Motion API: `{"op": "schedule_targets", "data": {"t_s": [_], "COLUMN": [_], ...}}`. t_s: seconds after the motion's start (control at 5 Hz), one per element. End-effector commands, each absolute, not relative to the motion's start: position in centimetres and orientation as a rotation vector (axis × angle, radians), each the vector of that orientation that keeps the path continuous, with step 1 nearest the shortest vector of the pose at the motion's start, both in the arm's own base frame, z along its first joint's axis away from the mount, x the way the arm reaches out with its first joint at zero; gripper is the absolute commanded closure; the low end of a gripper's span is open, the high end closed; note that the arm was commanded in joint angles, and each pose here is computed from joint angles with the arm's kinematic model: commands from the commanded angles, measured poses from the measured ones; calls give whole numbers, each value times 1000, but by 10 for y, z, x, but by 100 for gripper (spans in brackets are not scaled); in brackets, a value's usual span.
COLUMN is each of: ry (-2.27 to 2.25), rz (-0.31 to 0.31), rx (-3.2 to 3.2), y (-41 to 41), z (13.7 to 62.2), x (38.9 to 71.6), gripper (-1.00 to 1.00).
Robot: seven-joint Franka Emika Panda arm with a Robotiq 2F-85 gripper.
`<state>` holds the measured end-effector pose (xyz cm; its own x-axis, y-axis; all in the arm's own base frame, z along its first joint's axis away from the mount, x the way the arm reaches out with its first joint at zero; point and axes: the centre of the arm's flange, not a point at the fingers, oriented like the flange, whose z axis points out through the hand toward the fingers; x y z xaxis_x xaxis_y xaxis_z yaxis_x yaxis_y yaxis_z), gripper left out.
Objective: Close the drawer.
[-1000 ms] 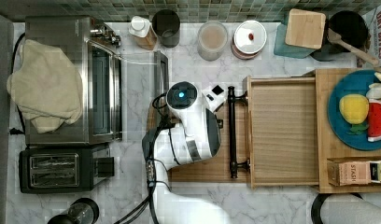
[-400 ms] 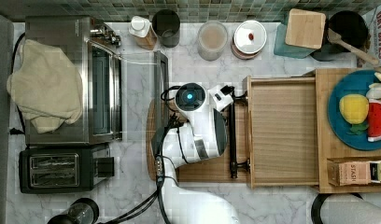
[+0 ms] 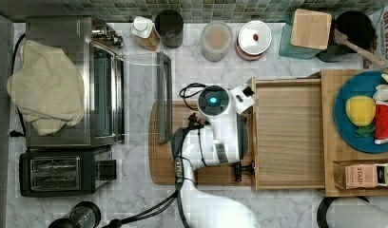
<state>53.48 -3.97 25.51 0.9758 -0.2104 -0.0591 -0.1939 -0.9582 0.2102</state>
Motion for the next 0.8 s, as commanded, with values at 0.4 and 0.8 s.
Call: {"op": "schedule_targets", "data": {"t_s": [0.4,0.8], "ry": [-277,-237], "rz": [-50,-72], "rx": [2707,2643], "y": [-280,-358], "z": [328,331], "x": [509,488], "gripper": [100,100]}}
